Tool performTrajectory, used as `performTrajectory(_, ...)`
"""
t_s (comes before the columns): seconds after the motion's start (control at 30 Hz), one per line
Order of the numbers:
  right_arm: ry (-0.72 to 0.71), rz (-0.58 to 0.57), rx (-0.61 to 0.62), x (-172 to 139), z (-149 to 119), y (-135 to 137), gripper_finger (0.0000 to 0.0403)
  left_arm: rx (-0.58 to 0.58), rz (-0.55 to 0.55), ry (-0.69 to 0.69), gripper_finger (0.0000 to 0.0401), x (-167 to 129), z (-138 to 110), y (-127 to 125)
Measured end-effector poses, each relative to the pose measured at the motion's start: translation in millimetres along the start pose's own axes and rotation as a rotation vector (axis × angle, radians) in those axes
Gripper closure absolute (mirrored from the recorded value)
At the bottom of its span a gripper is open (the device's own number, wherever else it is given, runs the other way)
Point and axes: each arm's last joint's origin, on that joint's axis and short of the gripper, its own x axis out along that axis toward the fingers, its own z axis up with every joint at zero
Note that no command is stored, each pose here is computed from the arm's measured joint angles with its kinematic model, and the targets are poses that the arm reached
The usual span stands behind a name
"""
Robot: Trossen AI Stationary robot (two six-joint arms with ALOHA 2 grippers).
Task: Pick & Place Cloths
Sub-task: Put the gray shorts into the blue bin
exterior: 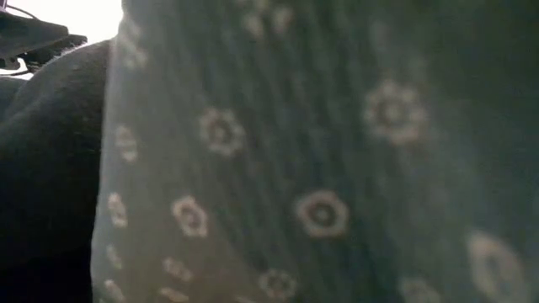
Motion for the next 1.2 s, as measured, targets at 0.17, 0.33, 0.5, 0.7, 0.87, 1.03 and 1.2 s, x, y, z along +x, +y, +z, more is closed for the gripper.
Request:
performTrajectory(0.17, -0.195, 0.063, 0.278, -0.8, 9.7, 8.9, 0.0354, 0.000, 0.000, 0.000, 0.0224, 0.0, 0.0, 0.0)
performTrajectory(0.33, -0.250, 0.034, 0.189, 1.0, 17.8, 21.7, 0.0353, 0.000, 0.000, 0.000, 0.0224, 0.0, 0.0, 0.0)
performTrajectory(0.5, -0.151, -0.272, 0.086, 16.4, 25.8, 41.4, 0.0344, 0.000, 0.000, 0.000, 0.0224, 0.0, 0.1, 0.0)
performTrajectory(0.7, -0.021, -0.734, 0.003, 35.9, 36.8, 57.6, 0.0305, 0.001, -0.001, 0.000, 0.0224, 0.0, 0.0, 0.0)
performTrajectory(0.87, 0.064, -0.936, -0.120, 55.2, 56.9, 65.1, 0.0255, 0.002, 0.000, 0.001, 0.0224, 0.0, -0.1, -0.1)
performTrajectory(1.03, 0.206, -1.057, -0.074, 73.9, 84.7, 50.1, 0.0206, 0.002, -0.001, 0.001, 0.0224, 0.0, -0.1, 0.0)
performTrajectory(1.2, 0.331, -1.160, -0.005, 81.0, 117.2, 17.4, 0.0176, 0.003, -0.001, 0.001, 0.0224, 0.0, -0.3, -0.1)
